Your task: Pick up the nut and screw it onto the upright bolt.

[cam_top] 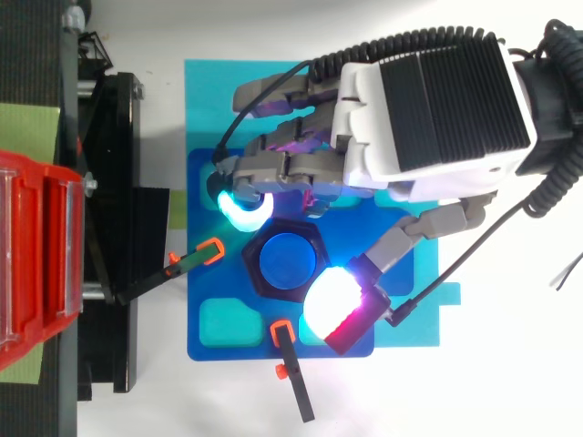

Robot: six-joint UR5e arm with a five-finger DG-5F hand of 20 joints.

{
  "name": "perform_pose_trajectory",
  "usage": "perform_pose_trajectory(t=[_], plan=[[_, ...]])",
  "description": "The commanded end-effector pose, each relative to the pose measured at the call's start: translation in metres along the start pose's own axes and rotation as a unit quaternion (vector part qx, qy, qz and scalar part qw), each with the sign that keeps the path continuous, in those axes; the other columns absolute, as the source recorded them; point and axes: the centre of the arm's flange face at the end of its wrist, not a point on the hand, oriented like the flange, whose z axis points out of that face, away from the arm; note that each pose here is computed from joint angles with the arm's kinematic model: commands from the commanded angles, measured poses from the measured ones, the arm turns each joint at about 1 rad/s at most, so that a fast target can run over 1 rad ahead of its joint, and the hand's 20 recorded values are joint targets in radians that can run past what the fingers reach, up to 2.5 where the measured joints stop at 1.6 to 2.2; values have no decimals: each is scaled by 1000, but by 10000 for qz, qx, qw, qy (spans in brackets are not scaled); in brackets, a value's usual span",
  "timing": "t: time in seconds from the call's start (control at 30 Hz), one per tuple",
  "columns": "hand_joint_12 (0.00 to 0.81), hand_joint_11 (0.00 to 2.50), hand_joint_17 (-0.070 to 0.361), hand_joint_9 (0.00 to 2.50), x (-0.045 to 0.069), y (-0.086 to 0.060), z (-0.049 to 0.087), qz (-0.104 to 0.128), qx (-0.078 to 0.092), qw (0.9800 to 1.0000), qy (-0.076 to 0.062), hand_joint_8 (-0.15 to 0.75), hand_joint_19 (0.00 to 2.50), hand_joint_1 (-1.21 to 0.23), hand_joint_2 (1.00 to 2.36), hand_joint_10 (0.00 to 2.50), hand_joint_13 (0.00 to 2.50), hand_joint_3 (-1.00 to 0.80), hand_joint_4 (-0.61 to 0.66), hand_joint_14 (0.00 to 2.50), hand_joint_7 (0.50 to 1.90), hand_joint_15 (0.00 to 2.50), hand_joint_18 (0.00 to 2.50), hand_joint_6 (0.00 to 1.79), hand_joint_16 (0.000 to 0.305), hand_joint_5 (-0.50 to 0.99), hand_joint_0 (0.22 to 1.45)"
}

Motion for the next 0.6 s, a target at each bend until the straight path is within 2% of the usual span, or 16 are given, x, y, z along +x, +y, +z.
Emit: perform_pose_trajectory(t=[0.0,0.1,0.57], plan=[[224,0,65,1267,10,-4,-4,32,36,10000,68,223,0,-339,1000,0,680,-500,220,0,1092,0,263,505,29,19,500],[223,0,65,1274,8,-1,-2,45,10,10000,-2,226,0,-340,1000,0,682,-500,219,0,1102,0,265,505,29,21,502],[219,0,63,1323,8,0,-1,101,-6,9999,-20,237,0,-343,1000,0,701,-500,126,0,1271,0,286,503,28,57,505]])
